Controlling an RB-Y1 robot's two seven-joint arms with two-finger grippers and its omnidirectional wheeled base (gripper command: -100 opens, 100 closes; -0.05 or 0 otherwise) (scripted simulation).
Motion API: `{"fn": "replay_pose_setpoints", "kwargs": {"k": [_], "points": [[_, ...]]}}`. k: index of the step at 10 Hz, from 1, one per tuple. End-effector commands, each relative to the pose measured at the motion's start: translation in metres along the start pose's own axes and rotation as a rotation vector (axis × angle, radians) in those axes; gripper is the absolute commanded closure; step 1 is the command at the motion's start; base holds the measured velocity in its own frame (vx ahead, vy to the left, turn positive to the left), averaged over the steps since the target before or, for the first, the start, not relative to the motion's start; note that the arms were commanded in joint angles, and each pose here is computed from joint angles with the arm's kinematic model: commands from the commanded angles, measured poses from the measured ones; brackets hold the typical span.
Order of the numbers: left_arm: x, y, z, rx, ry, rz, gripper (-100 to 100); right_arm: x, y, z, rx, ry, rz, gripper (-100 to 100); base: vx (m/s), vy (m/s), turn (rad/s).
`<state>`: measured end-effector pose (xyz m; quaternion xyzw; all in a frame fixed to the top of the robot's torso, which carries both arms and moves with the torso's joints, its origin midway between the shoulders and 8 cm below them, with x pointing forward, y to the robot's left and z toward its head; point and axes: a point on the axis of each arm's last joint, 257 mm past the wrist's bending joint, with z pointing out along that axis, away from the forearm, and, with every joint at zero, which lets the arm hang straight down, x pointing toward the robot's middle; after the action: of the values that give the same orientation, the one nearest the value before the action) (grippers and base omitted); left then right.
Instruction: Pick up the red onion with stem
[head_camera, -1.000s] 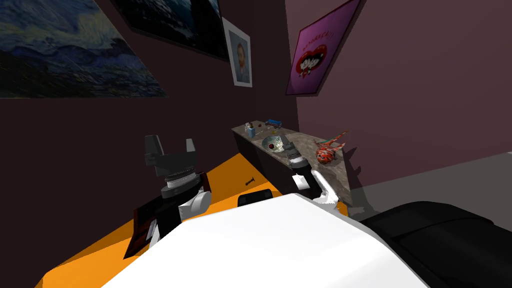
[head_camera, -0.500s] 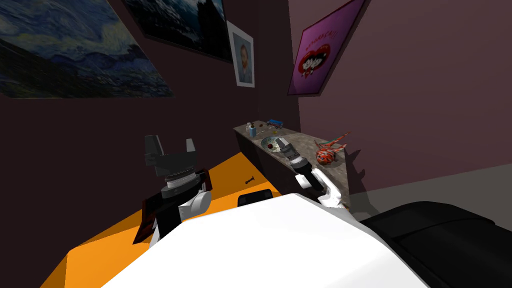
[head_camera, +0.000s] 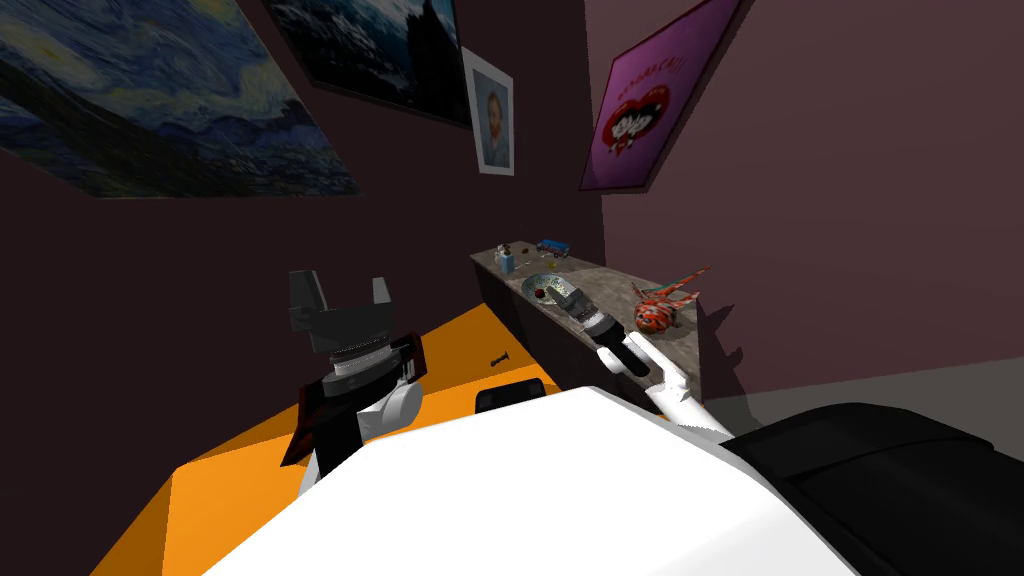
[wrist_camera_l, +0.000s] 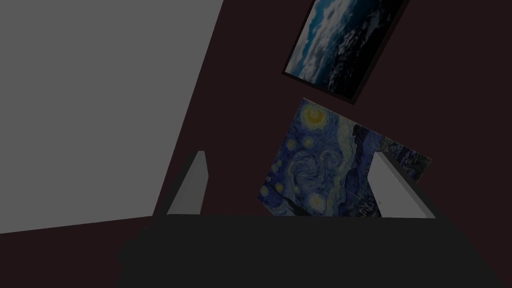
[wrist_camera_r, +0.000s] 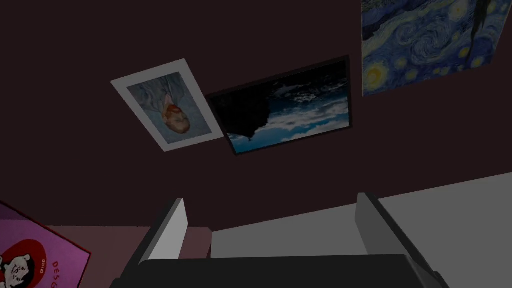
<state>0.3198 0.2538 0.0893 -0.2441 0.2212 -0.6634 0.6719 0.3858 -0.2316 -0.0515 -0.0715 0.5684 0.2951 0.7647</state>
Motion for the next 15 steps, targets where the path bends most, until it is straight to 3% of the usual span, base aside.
{"fn": "replay_pose_setpoints", "kwargs": {"k": [1, 4, 6, 7, 12, 15], "points": [[0.0, 0.0, 0.0, 0.0, 0.0, 0.0, 0, 0.012, -0.005, -0.003, -0.018, 0.057, -0.078, -100, -0.02, -0.039, 0.1], [0.0, 0.0, 0.0, 0.0, 0.0, 0.0, 0, 0.023, -0.011, -0.006, -0.04, 0.111, -0.15, -100, -0.003, -0.036, 0.07], [0.0, 0.0, 0.0, 0.0, 0.0, 0.0, 0, 0.043, -0.023, -0.013, -0.074, 0.201, -0.276, -100, -0.001, -0.046, 0.125], [0.0, 0.0, 0.0, 0.0, 0.0, 0.0, 0, 0.043, -0.023, -0.014, -0.083, 0.213, -0.287, -100, 0.009, -0.043, 0.058], [0.0, 0.0, 0.0, 0.0, 0.0, 0.0, 0, 0.081, -0.053, -0.036, -0.177, 0.402, -0.535, -100, 0.026, -0.039, 0.12], [0.0, 0.0, 0.0, 0.0, 0.0, 0.0, 0, 0.088, -0.063, -0.044, -0.214, 0.462, -0.606, -100, 0.032, -0.029, 0.064]]}}
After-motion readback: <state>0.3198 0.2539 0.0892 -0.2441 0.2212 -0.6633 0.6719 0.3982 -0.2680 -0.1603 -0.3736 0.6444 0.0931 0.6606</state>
